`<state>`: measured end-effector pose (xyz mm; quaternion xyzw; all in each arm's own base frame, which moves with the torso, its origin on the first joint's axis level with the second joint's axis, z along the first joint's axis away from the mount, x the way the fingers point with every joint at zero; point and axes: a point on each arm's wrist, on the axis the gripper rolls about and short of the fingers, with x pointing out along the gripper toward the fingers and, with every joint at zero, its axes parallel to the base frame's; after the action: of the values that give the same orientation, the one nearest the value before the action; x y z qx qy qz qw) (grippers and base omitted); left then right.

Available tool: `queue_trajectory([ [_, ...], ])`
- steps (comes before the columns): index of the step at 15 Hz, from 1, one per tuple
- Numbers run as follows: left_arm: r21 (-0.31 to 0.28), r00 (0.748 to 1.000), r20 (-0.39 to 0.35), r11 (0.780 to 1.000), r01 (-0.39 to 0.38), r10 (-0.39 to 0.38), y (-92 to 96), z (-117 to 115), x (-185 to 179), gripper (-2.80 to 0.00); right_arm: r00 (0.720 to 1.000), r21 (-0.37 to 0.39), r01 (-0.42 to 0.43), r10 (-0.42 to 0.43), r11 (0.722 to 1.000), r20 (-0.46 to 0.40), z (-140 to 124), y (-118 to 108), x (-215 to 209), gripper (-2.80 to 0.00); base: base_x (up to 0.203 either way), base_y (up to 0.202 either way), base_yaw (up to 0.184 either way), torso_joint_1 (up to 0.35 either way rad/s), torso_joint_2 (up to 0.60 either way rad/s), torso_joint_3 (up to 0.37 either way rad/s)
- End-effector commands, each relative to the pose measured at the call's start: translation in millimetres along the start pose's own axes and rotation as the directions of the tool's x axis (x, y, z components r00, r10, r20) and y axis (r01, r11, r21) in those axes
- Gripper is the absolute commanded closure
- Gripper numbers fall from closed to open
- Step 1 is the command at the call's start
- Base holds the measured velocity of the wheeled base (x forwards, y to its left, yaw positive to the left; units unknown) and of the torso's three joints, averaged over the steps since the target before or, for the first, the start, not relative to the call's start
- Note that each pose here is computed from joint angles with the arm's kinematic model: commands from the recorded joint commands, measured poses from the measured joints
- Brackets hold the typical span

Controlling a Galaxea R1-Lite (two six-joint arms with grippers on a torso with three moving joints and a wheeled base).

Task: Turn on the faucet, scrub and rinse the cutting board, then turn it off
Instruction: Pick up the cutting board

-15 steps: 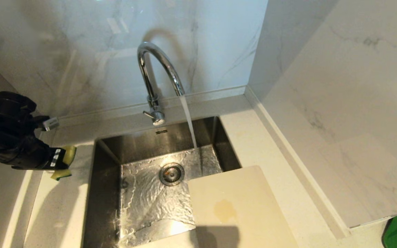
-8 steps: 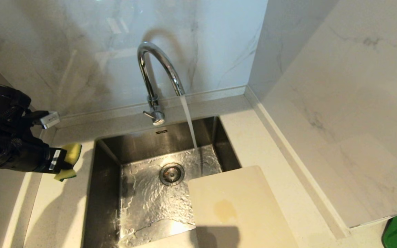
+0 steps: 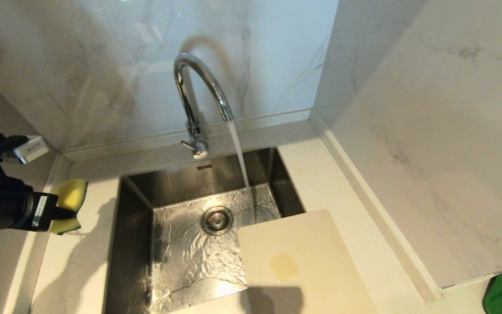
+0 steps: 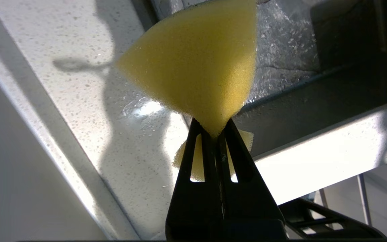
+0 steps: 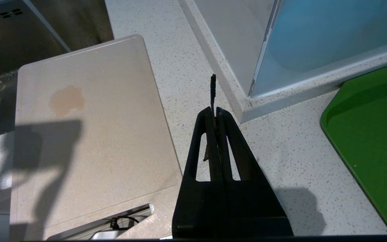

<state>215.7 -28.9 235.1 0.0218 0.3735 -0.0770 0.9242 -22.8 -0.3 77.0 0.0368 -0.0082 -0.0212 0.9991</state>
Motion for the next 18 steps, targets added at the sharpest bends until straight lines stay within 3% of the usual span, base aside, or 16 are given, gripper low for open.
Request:
queue_trajectory([
  [1,0.017,0.997,0.078,1.000,-0.002,0.001,-1.2,-22.6,-25.5,0.00,1.000,0.000,0.000,0.000,1.000,0.000,-0.4,0.0,0.0,0.00,0.000,0.000,0.000,0.000,0.00,0.000],
  [5,0.098,0.984,0.177,0.995,-0.013,-0.005,-2.6,-61.3,-28.6,0.00,1.000,0.000,0.000,0.000,1.000,0.000,-0.4,0.0,0.0,0.00,0.000,0.000,0.000,0.000,0.00,0.000],
  [13,0.121,0.966,0.251,0.992,0.028,-0.057,-5.1,-128.8,-56.8,0.00,1.000,0.000,0.000,0.000,1.000,0.000,-0.4,0.0,0.0,0.00,0.000,0.000,0.000,0.000,0.00,0.000],
  [18,0.140,0.963,0.259,0.989,0.044,-0.079,-5.8,-184.8,-54.6,0.00,1.000,0.000,0.000,0.000,1.000,0.000,-0.4,0.0,0.0,0.00,0.000,0.000,0.000,0.000,0.00,0.000],
])
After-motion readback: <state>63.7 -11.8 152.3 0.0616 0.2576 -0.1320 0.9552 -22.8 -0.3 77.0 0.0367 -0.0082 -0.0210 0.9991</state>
